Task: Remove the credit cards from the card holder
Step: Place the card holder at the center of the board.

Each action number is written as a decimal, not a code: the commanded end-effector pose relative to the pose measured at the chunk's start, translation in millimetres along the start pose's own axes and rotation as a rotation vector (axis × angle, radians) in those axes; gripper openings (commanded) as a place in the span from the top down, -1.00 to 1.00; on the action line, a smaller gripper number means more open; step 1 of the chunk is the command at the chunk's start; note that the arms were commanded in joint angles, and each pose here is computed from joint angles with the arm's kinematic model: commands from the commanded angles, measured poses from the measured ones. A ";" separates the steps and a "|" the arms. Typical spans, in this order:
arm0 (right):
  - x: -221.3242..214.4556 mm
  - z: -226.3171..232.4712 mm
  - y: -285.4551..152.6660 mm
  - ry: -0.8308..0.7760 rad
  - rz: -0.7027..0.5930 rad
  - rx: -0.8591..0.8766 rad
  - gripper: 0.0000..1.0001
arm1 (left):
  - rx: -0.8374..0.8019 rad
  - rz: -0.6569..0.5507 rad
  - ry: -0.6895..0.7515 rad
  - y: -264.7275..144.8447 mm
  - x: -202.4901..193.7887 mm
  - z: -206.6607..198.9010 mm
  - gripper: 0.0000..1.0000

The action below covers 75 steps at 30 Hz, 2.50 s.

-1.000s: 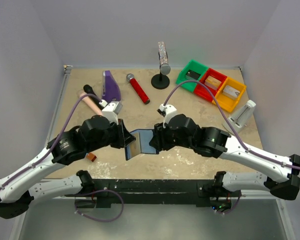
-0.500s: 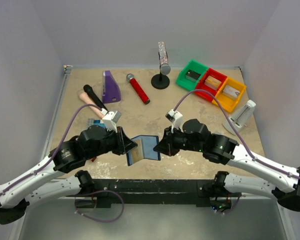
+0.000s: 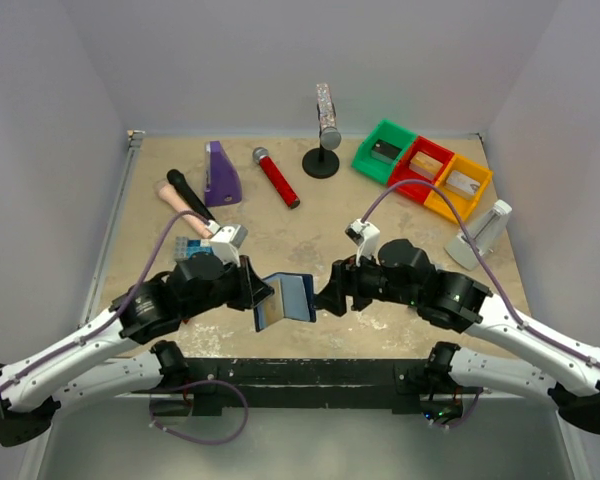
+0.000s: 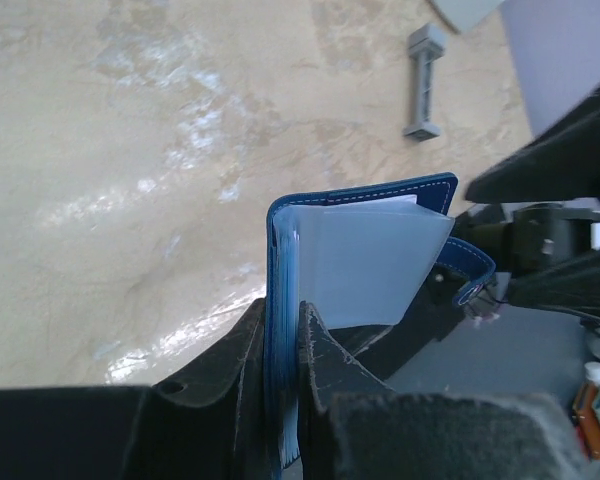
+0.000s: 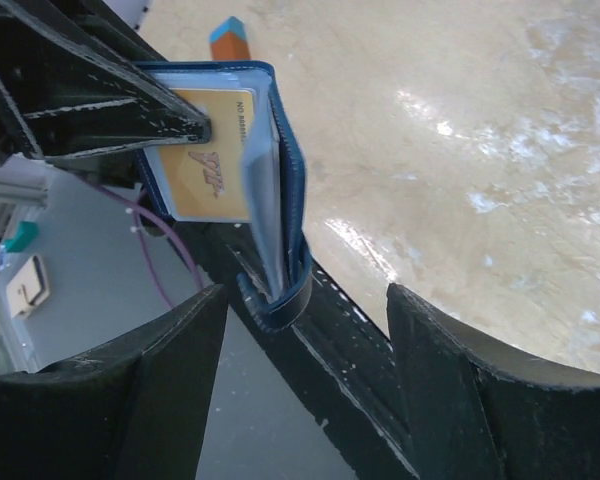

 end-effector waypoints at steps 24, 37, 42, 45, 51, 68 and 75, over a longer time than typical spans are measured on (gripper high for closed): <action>-21.5 -51.1 76.4 0.028 0.045 -0.193 0.47 | 0.140 0.228 -0.162 145.2 -41.6 51.5 1.00; -8.4 -98.9 122.0 0.301 0.087 0.009 0.68 | -0.008 0.256 -0.187 171.3 -32.6 62.2 1.00; -14.7 -111.6 127.7 0.335 0.108 -0.016 0.70 | 0.001 0.297 -0.205 172.4 -40.7 72.8 1.00; -19.4 -117.4 130.4 0.343 0.127 -0.034 0.70 | 0.005 0.310 -0.194 172.0 -42.9 75.7 1.00; -36.1 -132.9 136.1 0.375 0.148 -0.065 0.70 | 0.055 0.352 -0.189 172.6 -49.6 84.5 1.00; -60.8 -150.9 139.7 0.406 0.180 -0.086 0.65 | 0.179 0.367 -0.145 167.9 -51.1 98.3 0.17; -58.0 -147.2 132.5 0.389 0.164 -0.080 0.56 | 0.253 0.352 -0.138 151.5 -40.2 98.5 -0.16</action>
Point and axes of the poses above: each gripper's point midway between its finger pads, its own y axis out along the fingers, its own z axis along the line the jaws close on, x = y × z, the point moved 6 cm from there along -y, back along the fingers, and after that the axes turned 8 degrees about y, right-handed, at the moved point
